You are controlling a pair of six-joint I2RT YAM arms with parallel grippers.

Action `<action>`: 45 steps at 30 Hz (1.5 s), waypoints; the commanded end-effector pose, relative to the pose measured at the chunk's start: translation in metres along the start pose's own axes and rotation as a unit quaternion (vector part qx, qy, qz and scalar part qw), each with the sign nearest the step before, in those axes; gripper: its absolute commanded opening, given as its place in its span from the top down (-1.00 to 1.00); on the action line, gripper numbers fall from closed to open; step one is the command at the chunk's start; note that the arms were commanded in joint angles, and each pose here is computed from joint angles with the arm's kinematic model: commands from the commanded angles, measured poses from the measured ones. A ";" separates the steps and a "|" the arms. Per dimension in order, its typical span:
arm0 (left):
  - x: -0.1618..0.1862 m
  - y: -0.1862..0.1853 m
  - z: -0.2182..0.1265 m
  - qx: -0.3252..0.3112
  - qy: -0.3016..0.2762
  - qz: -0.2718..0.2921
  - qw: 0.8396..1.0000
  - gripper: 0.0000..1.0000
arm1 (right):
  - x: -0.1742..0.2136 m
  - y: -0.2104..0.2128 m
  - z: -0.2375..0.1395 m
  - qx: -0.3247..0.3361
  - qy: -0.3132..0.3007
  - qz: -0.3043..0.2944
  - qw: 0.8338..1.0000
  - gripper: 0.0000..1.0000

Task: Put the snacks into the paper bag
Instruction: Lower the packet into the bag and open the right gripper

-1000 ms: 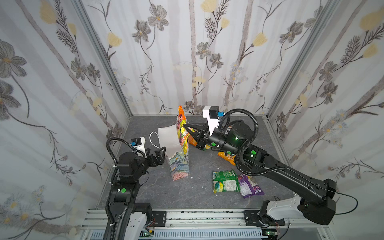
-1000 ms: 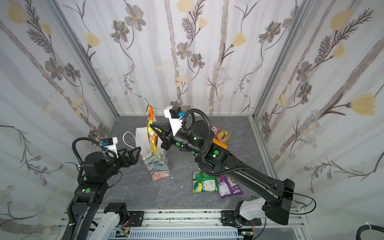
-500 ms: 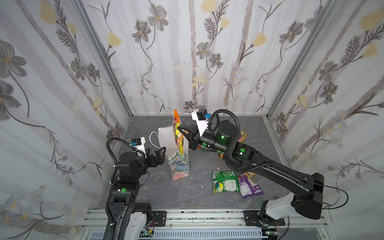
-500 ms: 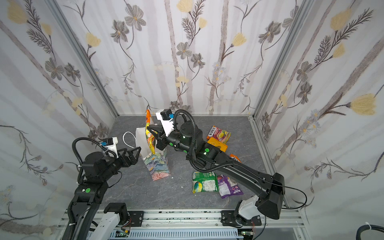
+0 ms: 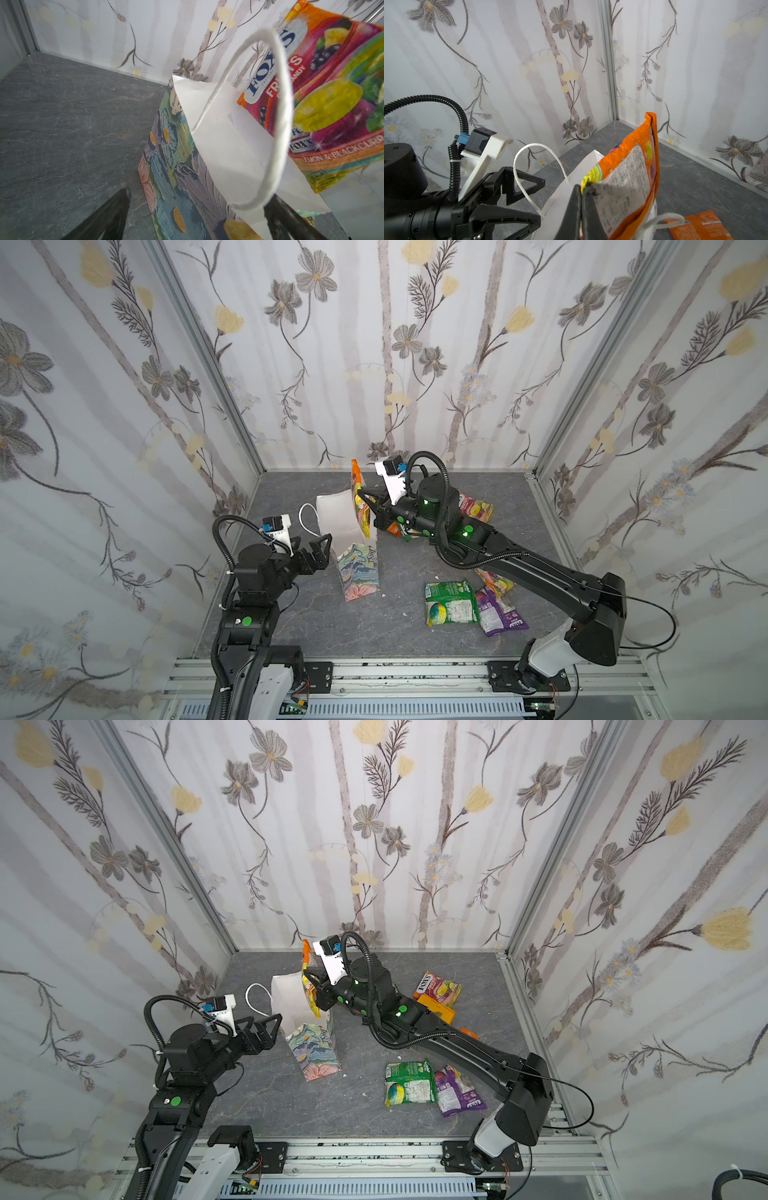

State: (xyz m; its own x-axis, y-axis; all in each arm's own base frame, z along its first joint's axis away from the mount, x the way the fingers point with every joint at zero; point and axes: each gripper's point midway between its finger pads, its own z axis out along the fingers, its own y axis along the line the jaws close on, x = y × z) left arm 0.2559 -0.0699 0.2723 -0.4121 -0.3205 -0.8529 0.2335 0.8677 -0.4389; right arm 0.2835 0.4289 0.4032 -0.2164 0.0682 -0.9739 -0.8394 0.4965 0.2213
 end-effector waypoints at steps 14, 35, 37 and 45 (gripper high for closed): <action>-0.005 -0.003 0.002 0.010 -0.010 0.007 1.000 -1.00 | 0.012 -0.017 0.005 0.055 0.015 -0.018 0.998 1.00; -0.004 -0.001 0.005 0.008 -0.005 0.005 1.000 -1.00 | 0.032 -0.023 -0.005 0.114 0.034 -0.037 0.992 0.96; -0.004 -0.001 0.005 0.008 -0.005 0.006 1.000 -1.00 | 0.030 -0.021 -0.007 0.114 0.031 -0.037 0.992 0.98; -0.003 0.000 0.006 0.005 -0.002 0.004 1.000 -1.00 | 0.018 -0.010 -0.018 0.116 0.016 -0.040 0.992 0.98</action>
State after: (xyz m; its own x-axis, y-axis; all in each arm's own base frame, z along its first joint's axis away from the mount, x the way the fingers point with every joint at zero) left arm 0.2592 -0.0717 0.2662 -0.4372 -0.3178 -0.8413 0.2306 0.8646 -0.4464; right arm 0.2773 0.4136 0.3702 -0.2096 -0.0415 -0.9769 -0.7297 0.6716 0.1281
